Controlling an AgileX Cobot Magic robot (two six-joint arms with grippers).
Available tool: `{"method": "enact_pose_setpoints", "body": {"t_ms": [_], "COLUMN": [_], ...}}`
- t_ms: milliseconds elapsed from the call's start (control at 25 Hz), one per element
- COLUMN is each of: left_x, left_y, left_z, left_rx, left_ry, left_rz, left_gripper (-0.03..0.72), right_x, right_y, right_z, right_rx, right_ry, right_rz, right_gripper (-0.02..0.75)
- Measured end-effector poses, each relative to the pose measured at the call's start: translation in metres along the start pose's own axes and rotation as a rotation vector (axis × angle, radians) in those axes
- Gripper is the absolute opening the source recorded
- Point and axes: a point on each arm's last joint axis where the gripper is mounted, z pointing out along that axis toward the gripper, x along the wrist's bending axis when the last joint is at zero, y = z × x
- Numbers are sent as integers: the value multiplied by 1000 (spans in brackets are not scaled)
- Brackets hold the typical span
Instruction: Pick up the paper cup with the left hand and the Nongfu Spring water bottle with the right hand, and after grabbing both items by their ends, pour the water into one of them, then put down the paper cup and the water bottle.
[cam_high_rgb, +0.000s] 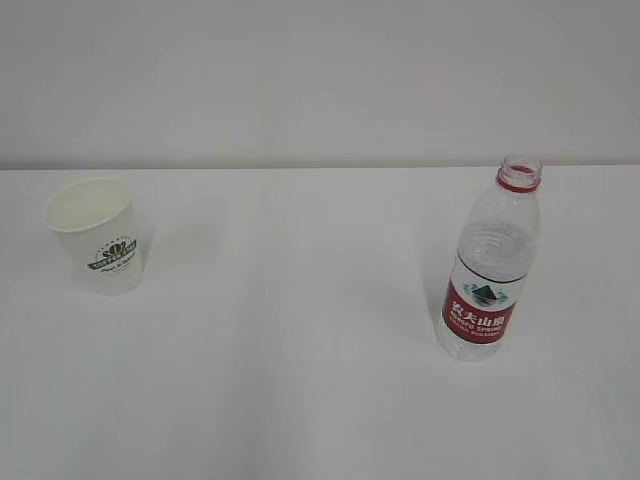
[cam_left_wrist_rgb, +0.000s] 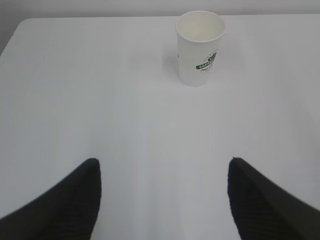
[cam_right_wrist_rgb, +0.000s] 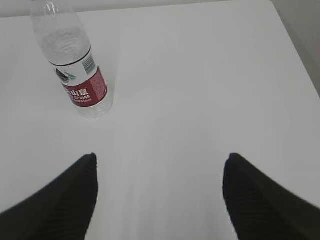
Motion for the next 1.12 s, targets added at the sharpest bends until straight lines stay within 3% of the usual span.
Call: {"method": "enact_pose_setpoints", "body": {"t_ms": [1120], "left_x": [0], "left_y": [0], "left_z": [0], "left_rx": [0], "left_ry": [0], "left_rz": [0], "left_gripper": [579], "right_x": [0], "right_y": [0], "right_z": [0], "right_rx": [0], "right_ry": [0], "right_rz": [0], "right_gripper": [587]}}
